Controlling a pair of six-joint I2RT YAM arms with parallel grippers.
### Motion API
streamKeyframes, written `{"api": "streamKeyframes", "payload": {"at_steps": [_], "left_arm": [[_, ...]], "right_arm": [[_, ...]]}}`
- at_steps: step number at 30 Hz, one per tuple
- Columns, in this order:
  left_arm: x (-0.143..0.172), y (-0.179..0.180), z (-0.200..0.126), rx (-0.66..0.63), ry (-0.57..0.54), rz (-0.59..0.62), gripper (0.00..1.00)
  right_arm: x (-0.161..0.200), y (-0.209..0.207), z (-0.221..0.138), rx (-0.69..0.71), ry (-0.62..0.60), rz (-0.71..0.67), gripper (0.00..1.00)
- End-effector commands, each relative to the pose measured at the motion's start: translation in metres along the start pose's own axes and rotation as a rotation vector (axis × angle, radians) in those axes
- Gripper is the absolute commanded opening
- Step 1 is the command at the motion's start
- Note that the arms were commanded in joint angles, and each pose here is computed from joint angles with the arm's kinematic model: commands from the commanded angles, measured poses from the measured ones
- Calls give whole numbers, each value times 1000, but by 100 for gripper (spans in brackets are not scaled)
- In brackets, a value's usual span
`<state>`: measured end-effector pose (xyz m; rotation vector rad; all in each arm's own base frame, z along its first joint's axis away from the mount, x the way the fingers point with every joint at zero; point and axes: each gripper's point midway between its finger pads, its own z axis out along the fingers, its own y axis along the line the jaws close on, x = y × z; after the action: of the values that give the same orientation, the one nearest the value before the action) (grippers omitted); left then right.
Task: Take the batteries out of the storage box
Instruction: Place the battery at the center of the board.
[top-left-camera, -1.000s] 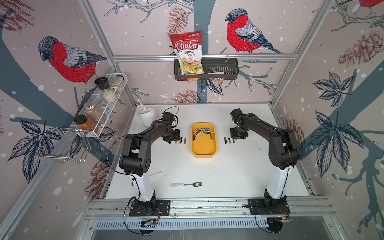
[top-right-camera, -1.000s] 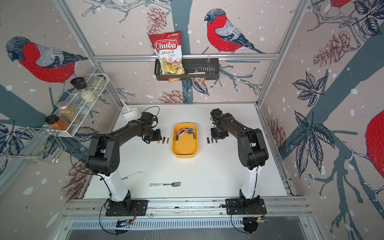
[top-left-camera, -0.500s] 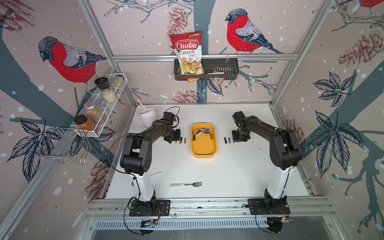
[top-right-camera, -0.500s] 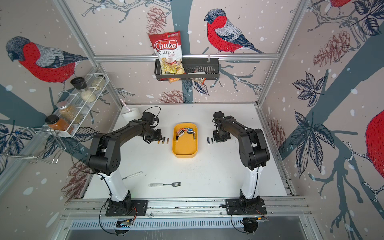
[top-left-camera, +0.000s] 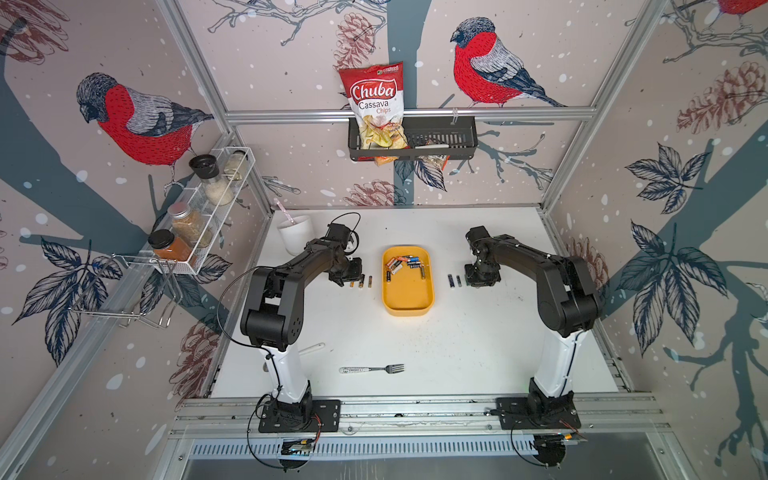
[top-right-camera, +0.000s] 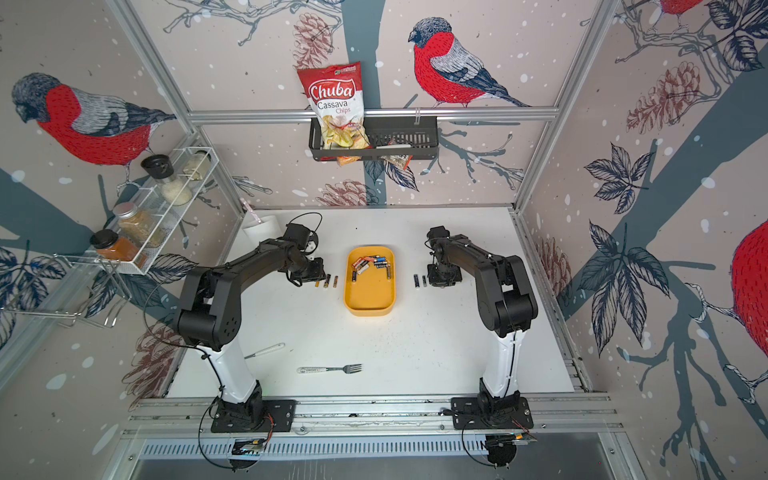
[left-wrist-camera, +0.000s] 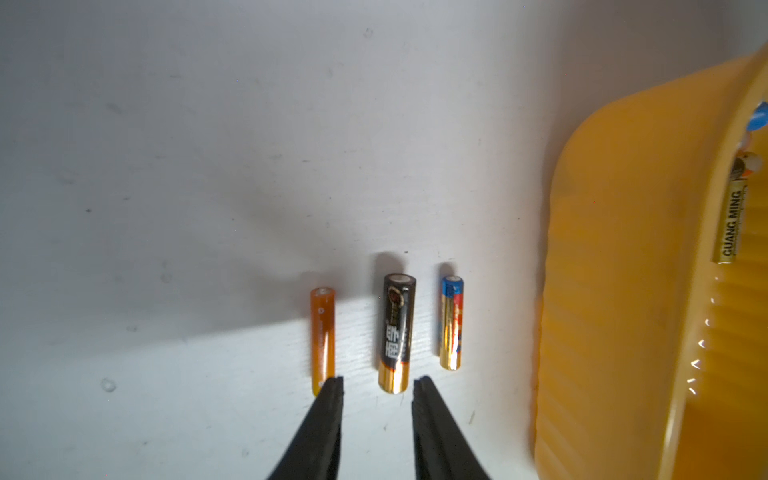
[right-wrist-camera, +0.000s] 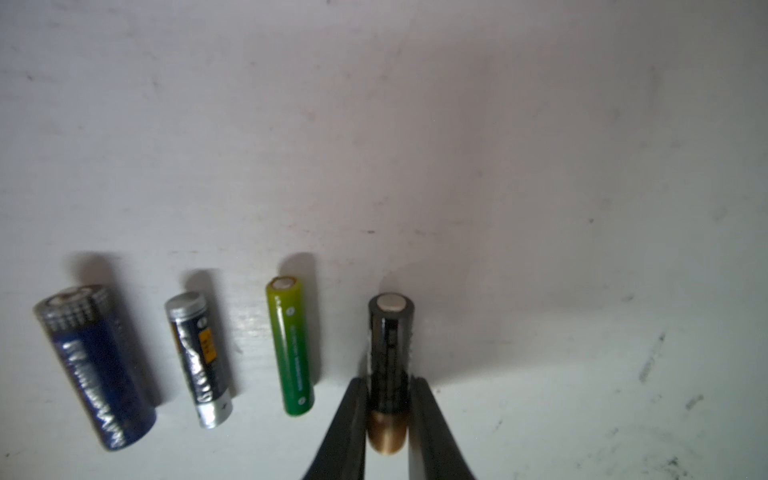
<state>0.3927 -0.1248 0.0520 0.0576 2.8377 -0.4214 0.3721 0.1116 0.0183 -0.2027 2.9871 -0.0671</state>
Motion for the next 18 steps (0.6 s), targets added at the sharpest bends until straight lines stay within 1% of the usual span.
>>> {"api": "streamKeyframes", "payload": {"at_steps": [1,18], "left_arm": [[-2,-1,-1,-4,-1,2,33],[-4,-2,-1,-3,-1,3,33]], "right_arm": [[-2,-1,4,5,-2,4,22],[-2,-1,10,5,15,4,23]]}}
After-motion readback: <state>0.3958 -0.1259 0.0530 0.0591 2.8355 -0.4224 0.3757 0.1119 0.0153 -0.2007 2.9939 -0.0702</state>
